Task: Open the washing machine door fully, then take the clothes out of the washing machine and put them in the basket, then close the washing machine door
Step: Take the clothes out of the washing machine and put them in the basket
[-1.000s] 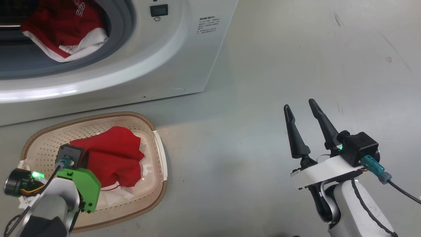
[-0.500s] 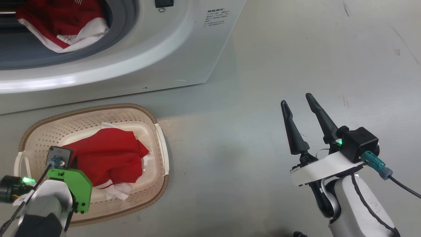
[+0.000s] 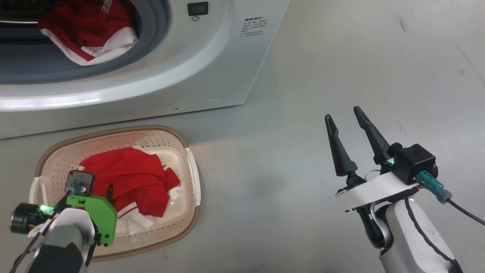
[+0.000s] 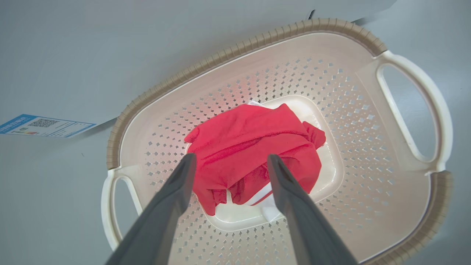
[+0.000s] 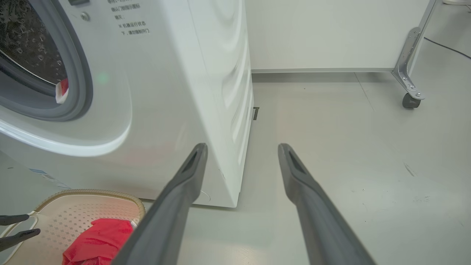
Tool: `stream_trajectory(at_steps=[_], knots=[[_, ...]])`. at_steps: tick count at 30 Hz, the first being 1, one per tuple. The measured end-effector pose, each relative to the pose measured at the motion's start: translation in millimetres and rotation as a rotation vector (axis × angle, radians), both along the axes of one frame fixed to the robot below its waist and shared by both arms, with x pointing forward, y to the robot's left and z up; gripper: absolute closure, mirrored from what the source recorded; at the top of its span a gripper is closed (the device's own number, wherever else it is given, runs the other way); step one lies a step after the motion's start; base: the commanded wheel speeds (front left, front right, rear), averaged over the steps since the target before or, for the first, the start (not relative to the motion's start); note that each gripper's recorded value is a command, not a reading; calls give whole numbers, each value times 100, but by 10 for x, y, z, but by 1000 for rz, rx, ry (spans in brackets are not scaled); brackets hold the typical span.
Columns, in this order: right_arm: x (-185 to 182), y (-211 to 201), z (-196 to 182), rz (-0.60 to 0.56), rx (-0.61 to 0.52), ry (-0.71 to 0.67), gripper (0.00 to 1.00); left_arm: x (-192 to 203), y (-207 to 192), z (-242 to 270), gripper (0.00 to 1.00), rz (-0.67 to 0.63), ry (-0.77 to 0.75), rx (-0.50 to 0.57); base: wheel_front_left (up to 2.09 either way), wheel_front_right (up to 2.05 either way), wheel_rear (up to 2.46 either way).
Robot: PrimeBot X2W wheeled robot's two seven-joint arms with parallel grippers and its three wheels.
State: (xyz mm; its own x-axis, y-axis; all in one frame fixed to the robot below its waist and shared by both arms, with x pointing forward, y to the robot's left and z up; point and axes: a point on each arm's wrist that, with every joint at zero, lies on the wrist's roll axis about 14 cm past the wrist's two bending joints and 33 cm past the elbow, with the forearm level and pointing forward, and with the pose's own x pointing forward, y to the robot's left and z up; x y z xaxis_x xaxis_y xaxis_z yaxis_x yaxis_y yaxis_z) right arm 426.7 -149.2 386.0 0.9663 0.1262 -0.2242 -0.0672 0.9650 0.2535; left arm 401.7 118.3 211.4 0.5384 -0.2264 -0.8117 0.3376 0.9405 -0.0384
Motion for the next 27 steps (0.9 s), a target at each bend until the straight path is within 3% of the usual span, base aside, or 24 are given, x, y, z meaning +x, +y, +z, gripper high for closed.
stream_trajectory(at_steps=[10, 27], knots=[[1, 17, 245, 4, 3, -61, 0, 146, -51, 366, 0, 22, -144, -40, 0, 0, 0], [-240, 15, 681, -3, 16, -158, 0, 429, -83, 1492, 0, 78, -512, -136, 0, 0, 0]])
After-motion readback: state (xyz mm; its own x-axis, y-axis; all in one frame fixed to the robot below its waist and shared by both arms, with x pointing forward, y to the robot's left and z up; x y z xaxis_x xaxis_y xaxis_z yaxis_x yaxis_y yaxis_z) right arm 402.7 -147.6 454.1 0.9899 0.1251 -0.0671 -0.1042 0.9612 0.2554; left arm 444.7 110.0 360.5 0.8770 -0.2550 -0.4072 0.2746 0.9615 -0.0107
